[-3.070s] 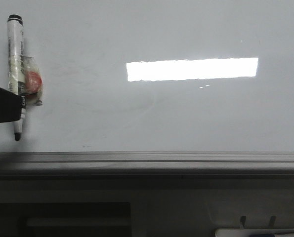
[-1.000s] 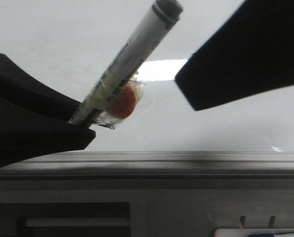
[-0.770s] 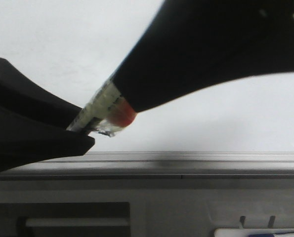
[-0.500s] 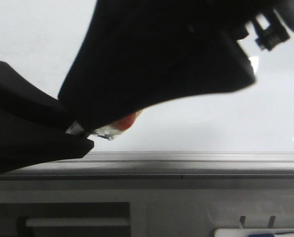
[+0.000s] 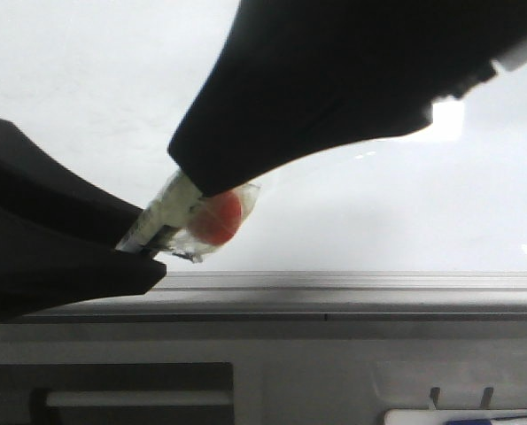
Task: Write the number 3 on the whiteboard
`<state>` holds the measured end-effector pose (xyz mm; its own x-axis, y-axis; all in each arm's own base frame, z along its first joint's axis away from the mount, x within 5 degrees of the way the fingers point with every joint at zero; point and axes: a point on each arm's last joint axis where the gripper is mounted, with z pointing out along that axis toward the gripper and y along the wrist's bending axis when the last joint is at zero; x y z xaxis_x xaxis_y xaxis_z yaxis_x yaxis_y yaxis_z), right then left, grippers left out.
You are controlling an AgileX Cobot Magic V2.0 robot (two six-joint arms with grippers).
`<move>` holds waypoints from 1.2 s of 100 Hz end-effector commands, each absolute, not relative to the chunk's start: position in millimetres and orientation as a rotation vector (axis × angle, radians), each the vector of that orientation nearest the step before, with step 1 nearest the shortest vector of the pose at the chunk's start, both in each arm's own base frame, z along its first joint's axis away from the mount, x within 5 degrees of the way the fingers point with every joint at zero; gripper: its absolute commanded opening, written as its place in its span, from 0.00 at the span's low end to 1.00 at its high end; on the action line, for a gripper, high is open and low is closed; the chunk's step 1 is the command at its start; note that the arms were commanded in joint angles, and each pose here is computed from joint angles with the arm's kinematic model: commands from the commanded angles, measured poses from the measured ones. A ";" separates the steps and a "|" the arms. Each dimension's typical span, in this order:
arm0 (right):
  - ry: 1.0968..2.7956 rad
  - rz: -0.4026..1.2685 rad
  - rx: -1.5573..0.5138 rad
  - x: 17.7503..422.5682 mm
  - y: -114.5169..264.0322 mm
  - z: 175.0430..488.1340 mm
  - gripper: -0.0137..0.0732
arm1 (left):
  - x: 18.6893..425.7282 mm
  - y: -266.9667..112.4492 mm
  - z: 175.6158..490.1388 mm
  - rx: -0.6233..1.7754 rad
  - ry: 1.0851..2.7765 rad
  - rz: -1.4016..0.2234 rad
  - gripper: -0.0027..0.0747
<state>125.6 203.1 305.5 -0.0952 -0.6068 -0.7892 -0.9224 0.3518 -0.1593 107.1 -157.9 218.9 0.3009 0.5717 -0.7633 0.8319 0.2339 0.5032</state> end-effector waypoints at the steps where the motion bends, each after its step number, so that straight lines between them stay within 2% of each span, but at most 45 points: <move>1: 1.735 0.542 -1.274 125.8 206.3 324.3 0.09 | 108.0 -165.2 236.2 1.375 1.296 -0.344 0.01; 11: 1.735 0.542 -1.274 125.8 206.3 324.3 0.09 | 108.0 -165.2 236.2 1.375 1.296 -0.344 0.03; 18: 1.735 0.542 -1.274 125.8 206.3 324.3 0.09 | 107.9 -165.0 236.6 1.374 1.294 -0.344 0.12; 23: 1.735 0.542 -1.274 125.8 206.3 324.3 0.09 | 107.9 -165.0 236.6 1.372 1.296 -0.345 0.22; 37: 1.720 0.544 -1.259 126.4 206.5 326.2 0.09 | 109.1 -164.4 237.0 1.332 1.332 -0.364 0.56; 45: 1.711 0.543 -1.244 127.8 206.4 327.3 0.09 | 108.8 -161.5 242.2 1.270 1.355 -0.389 0.66; 88: 1.751 0.445 -1.054 167.8 177.8 381.5 0.09 | 86.7 -118.2 292.6 0.990 1.249 -0.444 0.67; 107: 1.699 0.393 -1.041 174.5 177.6 388.6 0.09 | 90.1 -105.1 294.5 0.890 1.320 -0.432 0.50; 120: 1.700 0.389 -1.035 181.0 183.3 384.2 0.09 | 92.9 -102.7 294.6 0.872 1.330 -0.411 0.47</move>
